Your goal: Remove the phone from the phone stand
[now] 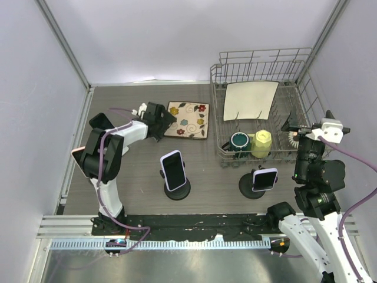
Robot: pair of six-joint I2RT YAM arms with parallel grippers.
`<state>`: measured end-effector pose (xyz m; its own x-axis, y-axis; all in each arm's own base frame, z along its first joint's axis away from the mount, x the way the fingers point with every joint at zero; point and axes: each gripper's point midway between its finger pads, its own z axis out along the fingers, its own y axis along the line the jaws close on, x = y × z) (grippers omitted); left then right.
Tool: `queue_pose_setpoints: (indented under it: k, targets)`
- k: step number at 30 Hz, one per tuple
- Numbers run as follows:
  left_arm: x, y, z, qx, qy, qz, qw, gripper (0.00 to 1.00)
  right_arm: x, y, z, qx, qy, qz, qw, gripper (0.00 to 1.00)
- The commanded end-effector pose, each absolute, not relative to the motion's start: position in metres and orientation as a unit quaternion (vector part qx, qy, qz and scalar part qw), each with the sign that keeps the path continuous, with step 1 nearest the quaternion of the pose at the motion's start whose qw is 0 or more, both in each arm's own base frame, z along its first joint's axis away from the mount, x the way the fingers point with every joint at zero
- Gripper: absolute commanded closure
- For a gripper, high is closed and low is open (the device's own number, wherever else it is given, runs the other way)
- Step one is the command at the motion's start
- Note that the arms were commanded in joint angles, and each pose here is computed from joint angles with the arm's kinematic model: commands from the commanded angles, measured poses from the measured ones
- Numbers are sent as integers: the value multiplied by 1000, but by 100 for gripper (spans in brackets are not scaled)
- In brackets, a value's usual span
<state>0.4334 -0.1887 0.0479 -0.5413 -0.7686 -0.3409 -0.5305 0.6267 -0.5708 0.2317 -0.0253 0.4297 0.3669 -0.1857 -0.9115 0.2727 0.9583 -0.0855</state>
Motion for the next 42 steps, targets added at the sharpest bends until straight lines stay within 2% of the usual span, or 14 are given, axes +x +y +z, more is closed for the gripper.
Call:
queue_pose_setpoints:
  k: [1, 10, 15, 18, 26, 30, 36, 42]
  targets:
    - [473, -218, 53, -345, 855, -253, 294, 0, 225, -33, 446, 51, 536, -155, 828, 2]
    - [516, -228, 74, -322, 848, -274, 319, 0, 228, -33, 447, 46, 546, -161, 821, 2]
    - [513, -200, 109, -275, 852, -240, 375, 0, 228, -32, 448, 42, 549, -158, 820, 2]
    - [496, -196, 118, -244, 864, -229, 377, 0, 229, -30, 449, 42, 548, -151, 821, 2]
    - [433, -234, 102, -94, 903, -235, 346, 0, 235, -24, 449, 35, 551, -141, 822, 2]
    - [419, -257, 92, -53, 908, -256, 328, 0, 238, -20, 448, 30, 554, -136, 821, 2]
    - [425, -275, 73, -31, 911, -262, 316, 0, 236, -20, 449, 28, 556, -135, 820, 2]
    - [453, -275, 62, -41, 914, -242, 324, 0, 231, -25, 448, 31, 558, -142, 817, 2]
